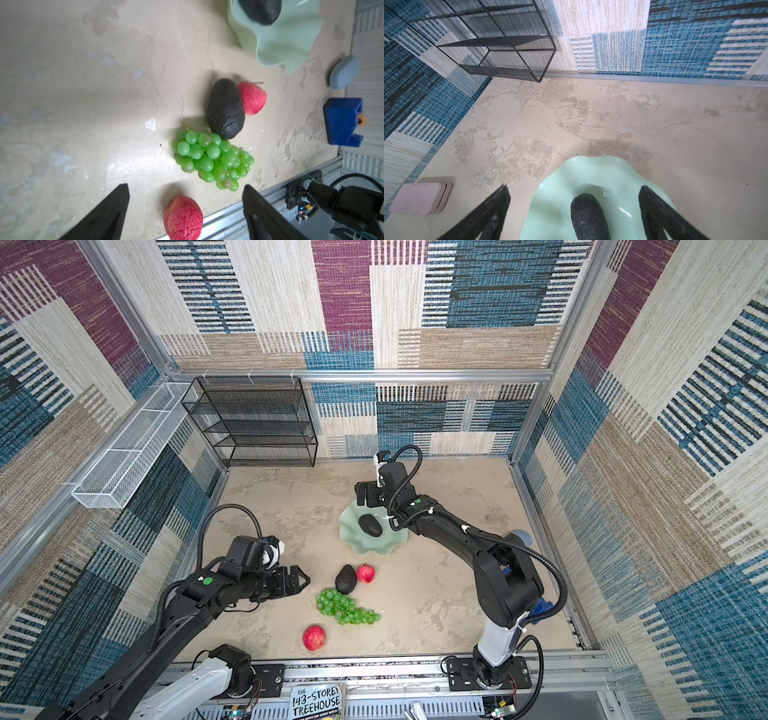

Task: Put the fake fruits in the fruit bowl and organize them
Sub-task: 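Release the avocado in the bowl while the left gripper grasps the nearer red apple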

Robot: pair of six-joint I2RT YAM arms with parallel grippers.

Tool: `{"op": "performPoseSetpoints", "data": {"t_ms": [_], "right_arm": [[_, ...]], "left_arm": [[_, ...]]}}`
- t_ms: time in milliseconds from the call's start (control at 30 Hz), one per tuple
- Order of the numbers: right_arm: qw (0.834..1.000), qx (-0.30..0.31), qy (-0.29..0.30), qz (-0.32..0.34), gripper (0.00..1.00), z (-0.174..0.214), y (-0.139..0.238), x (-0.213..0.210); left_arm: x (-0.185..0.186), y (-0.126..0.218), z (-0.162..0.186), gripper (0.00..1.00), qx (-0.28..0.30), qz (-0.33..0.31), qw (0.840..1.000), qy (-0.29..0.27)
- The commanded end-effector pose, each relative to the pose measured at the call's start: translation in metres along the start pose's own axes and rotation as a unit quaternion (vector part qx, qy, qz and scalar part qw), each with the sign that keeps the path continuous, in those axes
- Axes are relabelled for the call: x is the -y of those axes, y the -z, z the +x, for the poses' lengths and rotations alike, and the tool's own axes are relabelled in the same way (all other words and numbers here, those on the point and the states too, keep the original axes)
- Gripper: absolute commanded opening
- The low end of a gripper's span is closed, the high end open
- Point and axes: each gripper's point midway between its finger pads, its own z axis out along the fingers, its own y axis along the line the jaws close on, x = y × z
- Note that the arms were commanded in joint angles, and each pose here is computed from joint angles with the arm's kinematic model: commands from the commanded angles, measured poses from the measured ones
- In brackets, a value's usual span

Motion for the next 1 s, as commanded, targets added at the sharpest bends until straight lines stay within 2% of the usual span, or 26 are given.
{"op": "performPoseSetpoints", "data": {"t_ms": [0, 333, 600, 733, 967], "right_arm": [[1.000, 0.023, -0.005, -0.008, 1.00, -0.009, 0.012, 0.001], [1.000, 0.021, -0.008, -0.013, 1.00, -0.001, 0.023, 0.016], [1.000, 0.024, -0.014, -0.008, 1.00, 0.002, 0.026, 0.022], [1.000, 0.019, -0.016, -0.002, 1.00, 0.008, 0.026, 0.026], [1.000, 0.017, -0.023, -0.001, 1.00, 0.011, 0.023, 0.030]], "left_arm": [[-0.004, -0.010, 0.025, 0.89, -0.030, -0.031, 0.999, 0.033], [0.001, -0.025, 0.090, 0.89, -0.101, -0.065, 0.993, -0.013], [-0.001, -0.038, 0.106, 0.87, -0.131, -0.109, 0.984, -0.053], [-0.001, -0.041, 0.108, 0.82, -0.136, -0.123, 0.981, -0.066], [-0.008, -0.043, 0.111, 0.65, -0.133, -0.132, 0.981, -0.056]]}}
